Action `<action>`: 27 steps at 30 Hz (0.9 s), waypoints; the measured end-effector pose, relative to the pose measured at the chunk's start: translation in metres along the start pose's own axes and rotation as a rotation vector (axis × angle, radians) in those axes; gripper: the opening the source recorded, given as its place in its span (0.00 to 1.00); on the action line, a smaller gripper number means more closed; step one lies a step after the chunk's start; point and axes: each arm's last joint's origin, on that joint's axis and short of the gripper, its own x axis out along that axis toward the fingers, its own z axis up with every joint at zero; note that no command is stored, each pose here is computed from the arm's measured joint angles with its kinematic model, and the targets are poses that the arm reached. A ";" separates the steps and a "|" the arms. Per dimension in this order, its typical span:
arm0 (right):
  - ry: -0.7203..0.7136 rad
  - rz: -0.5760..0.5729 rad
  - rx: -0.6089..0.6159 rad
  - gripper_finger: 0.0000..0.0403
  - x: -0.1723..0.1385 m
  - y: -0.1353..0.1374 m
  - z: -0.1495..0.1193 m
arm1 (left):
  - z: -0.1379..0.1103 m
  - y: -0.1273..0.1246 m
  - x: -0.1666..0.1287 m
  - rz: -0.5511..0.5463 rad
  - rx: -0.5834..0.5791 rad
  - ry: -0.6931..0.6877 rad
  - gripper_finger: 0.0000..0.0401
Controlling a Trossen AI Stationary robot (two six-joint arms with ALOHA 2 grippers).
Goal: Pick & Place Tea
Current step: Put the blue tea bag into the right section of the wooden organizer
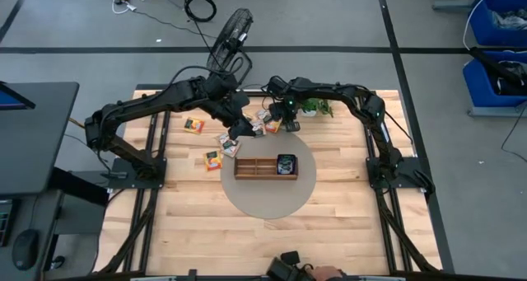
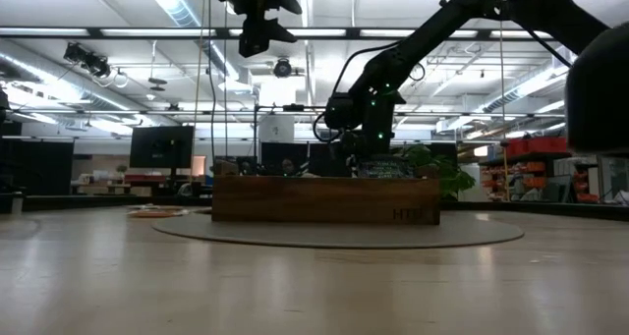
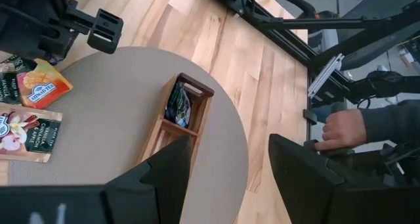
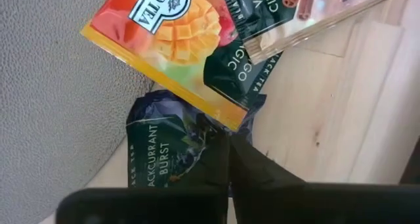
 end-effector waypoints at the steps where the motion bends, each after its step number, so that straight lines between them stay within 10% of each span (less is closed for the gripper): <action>1: 0.005 -0.004 -0.002 0.01 0.000 0.001 0.000 | 0.000 0.000 0.000 0.000 0.000 0.000 0.52; 9: 0.070 -0.055 -0.004 0.00 -0.014 0.010 0.002 | 0.000 0.000 0.000 0.008 0.013 -0.004 0.52; 27: -0.191 -0.346 0.147 0.00 -0.152 0.033 0.030 | 0.005 -0.001 0.000 0.016 0.054 -0.054 0.52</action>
